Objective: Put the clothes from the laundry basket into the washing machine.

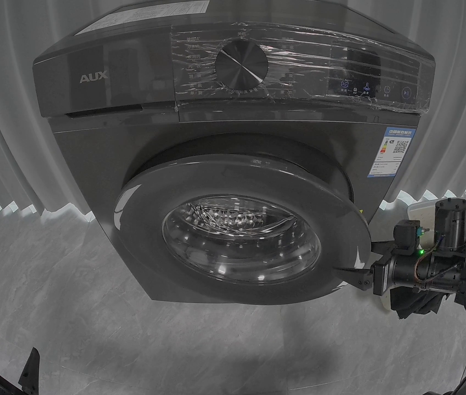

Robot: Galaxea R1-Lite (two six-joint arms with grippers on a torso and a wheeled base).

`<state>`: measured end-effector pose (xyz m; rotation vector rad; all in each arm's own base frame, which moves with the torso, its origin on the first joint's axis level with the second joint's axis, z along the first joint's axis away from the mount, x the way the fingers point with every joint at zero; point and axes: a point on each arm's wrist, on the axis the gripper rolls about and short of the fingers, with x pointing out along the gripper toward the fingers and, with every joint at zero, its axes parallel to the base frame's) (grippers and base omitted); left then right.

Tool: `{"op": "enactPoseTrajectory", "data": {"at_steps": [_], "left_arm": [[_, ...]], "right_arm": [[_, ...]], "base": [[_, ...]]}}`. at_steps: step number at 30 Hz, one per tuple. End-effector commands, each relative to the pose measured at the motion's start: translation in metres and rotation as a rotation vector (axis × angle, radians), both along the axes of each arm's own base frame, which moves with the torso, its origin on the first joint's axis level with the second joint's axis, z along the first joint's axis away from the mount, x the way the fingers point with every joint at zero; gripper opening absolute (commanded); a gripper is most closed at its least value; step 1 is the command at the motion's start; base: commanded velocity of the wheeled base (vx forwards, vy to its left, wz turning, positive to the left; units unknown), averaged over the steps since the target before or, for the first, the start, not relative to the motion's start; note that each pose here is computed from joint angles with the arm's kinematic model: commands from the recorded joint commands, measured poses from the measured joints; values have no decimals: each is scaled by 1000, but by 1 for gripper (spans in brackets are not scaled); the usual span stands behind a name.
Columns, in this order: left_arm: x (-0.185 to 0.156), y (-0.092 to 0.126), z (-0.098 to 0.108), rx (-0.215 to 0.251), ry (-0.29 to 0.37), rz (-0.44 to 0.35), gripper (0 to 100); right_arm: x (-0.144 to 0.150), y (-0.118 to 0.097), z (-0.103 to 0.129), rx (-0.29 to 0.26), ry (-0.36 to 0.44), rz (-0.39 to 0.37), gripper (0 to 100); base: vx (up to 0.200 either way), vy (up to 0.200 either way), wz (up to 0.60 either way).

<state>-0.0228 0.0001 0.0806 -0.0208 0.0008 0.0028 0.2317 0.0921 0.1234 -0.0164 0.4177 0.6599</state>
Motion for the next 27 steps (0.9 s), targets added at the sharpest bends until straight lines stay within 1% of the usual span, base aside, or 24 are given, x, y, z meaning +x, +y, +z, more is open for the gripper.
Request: {"op": "enactPoseTrajectory", "data": {"at_steps": [1,3,6,8,9,10,11,14,16,18,19,23,27], "left_arm": [[0,0,-5,1,-1,2,100],[0,0,-5,1,-1,2,100],[0,0,-5,1,-1,2,100],[0,0,-5,1,-1,2,100],[0,0,-5,1,-1,0,100],[0,0,-5,2,-1,0,100],[0,0,-5,2,-1,2,100],[0,0,-5,2,-1,0,100],[0,0,-5,2,-1,2,100],[0,0,-5,2,-1,2,100],[0,0,-5,1,-1,2,100],[0,0,-5,2,-1,2,100],[0,0,-5,1,-1,2,100]], "right_arm": [[-28,-10,10,10,-36,6,100],[-40,-13,16,22,-66,12,100],[-59,-14,33,64,-132,32,100],[-66,-19,45,98,-175,12,100],[-67,-20,49,110,-184,6,100],[-68,-22,55,125,-197,-15,100],[-67,-26,64,142,-224,-56,100],[-62,-37,80,169,-258,-138,100],[-58,-41,85,171,-263,-170,100],[-54,-44,85,166,-254,-195,100],[-50,-45,82,157,-242,-218,0],[-36,-43,67,117,-182,-266,0],[-18,-38,49,81,-109,-277,0]], "base": [[0,0,0],[0,0,0],[0,0,0],[0,0,0],[0,0,0],[0,0,0],[0,0,0],[0,0,0],[0,0,0],[0,0,0],[0,0,0],[0,0,0],[0,0,0]]}}
